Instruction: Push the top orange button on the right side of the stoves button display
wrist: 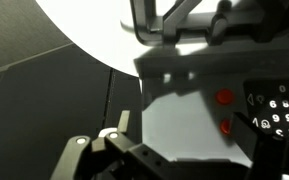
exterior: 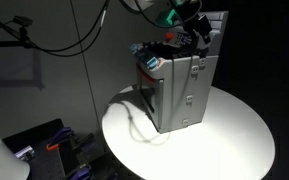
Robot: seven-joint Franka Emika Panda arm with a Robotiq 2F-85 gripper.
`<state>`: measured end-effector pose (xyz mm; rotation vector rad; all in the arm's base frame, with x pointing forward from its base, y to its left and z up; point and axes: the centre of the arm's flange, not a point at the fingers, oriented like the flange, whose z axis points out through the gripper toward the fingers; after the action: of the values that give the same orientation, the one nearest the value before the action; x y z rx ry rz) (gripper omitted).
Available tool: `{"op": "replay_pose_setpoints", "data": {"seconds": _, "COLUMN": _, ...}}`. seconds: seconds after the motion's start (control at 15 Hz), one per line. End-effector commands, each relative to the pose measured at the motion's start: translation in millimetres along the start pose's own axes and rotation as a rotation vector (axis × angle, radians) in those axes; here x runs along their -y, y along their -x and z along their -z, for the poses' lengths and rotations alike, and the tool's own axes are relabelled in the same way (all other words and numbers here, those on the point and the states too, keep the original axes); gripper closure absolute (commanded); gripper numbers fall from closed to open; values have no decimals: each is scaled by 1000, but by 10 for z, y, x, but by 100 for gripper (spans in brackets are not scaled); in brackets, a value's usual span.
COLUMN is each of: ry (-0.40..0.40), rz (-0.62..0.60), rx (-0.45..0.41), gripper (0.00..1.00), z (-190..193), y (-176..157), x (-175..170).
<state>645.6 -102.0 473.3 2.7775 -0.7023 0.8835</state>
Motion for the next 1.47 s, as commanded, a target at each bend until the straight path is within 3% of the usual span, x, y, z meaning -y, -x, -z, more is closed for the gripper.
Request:
{"op": "replay_pose_setpoints", "data": {"seconds": 0.0, "ry": 16, "rz": -16, "rx": -10, "gripper": 0, "z": -38, "y": -89, "x": 35}}
{"op": "replay_pose_setpoints", "data": {"seconds": 0.93, "ry": 7, "rz": -10, "rx": -28, "gripper": 0, "z": -91, "y": -118, "x": -20}}
{"op": "replay_pose_setpoints", "data": {"seconds": 1.4, "ry": -17, "rz": 18, "rx": 55, "gripper": 0, "z": 95, "y": 19, "x": -1}}
